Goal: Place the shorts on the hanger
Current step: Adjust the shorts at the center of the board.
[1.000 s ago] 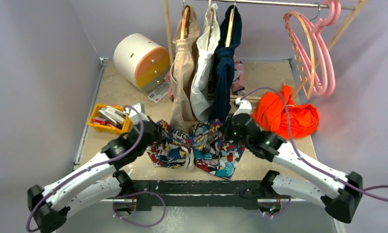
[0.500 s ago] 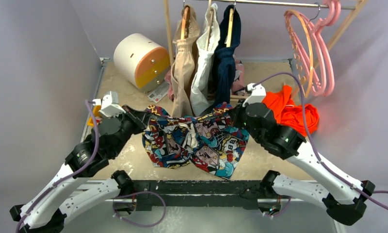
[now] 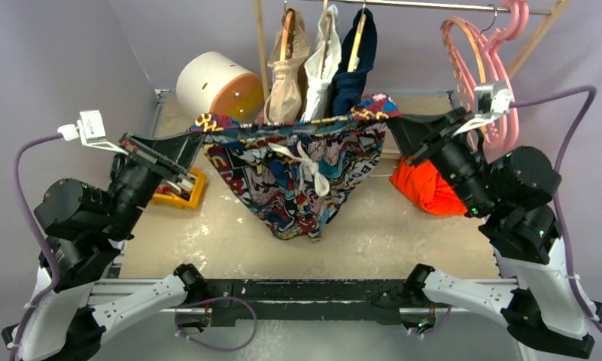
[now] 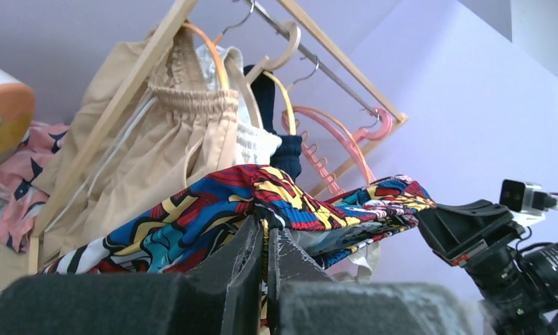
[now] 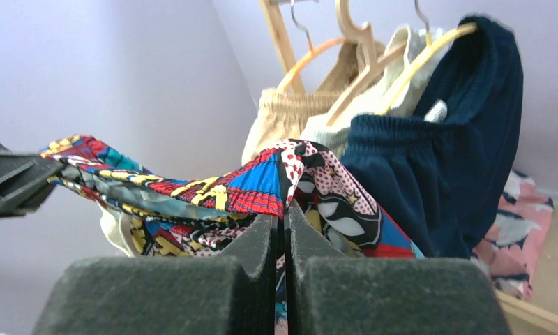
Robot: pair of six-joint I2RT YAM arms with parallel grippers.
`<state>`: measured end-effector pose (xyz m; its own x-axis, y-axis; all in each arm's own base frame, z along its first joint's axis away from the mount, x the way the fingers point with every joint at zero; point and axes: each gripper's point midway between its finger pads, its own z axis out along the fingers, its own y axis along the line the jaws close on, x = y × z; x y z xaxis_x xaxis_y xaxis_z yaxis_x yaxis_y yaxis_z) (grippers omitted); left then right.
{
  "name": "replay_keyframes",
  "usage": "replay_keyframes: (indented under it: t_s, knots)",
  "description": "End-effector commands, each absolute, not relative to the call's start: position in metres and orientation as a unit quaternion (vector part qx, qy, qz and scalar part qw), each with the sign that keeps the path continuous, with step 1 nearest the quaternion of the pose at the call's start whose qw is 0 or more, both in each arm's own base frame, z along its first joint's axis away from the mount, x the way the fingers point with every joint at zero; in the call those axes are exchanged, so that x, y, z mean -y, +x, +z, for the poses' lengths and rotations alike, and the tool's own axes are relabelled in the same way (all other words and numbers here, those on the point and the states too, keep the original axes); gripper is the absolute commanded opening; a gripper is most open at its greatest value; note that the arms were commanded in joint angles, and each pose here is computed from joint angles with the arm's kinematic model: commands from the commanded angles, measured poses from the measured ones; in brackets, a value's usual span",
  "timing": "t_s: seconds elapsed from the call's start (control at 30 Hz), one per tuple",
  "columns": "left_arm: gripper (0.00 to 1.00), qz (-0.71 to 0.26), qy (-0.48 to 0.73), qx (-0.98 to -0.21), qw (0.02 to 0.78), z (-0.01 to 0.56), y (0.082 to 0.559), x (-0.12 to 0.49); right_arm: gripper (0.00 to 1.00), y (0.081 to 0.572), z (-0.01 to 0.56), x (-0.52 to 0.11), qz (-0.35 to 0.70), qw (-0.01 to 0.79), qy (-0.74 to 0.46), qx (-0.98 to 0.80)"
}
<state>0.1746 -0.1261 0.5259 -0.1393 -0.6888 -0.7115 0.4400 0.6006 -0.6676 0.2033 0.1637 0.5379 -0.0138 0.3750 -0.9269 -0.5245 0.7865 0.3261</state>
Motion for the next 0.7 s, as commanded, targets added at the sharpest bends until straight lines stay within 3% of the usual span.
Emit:
replay_keyframes:
  t_s: [0.0, 0.13, 0.23, 0.4, 0.67]
  knots:
    - [0.0, -0.43, -0.096, -0.63, 0.639, 0.495, 0.178, 0.131, 0.0, 0.211, 0.483, -0.173, 0.298, 0.669, -0.075, -0.677]
    - [0.0, -0.416, -0.111, -0.66, 0.616, 0.453, 0.179, 0.13, 0.0, 0.211, 0.438, -0.165, 0.279, 0.645, -0.059, -0.709]
    - [0.0, -0.406, -0.118, -0.662, 0.618, 0.449, 0.175, 0.12, 0.0, 0.205, 0.435, -0.157, 0.28, 0.643, -0.051, -0.711]
    - [0.0, -0.412, -0.103, -0.64, 0.64, 0.482, 0.166, 0.112, 0.0, 0.196, 0.475, -0.156, 0.291, 0.674, -0.089, -0.673]
    - [0.0, -0.498, -0.057, -0.555, 0.664, 0.574, 0.128, 0.107, 0.0, 0.154, 0.557, -0.158, 0.374, 0.71, -0.146, -0.579]
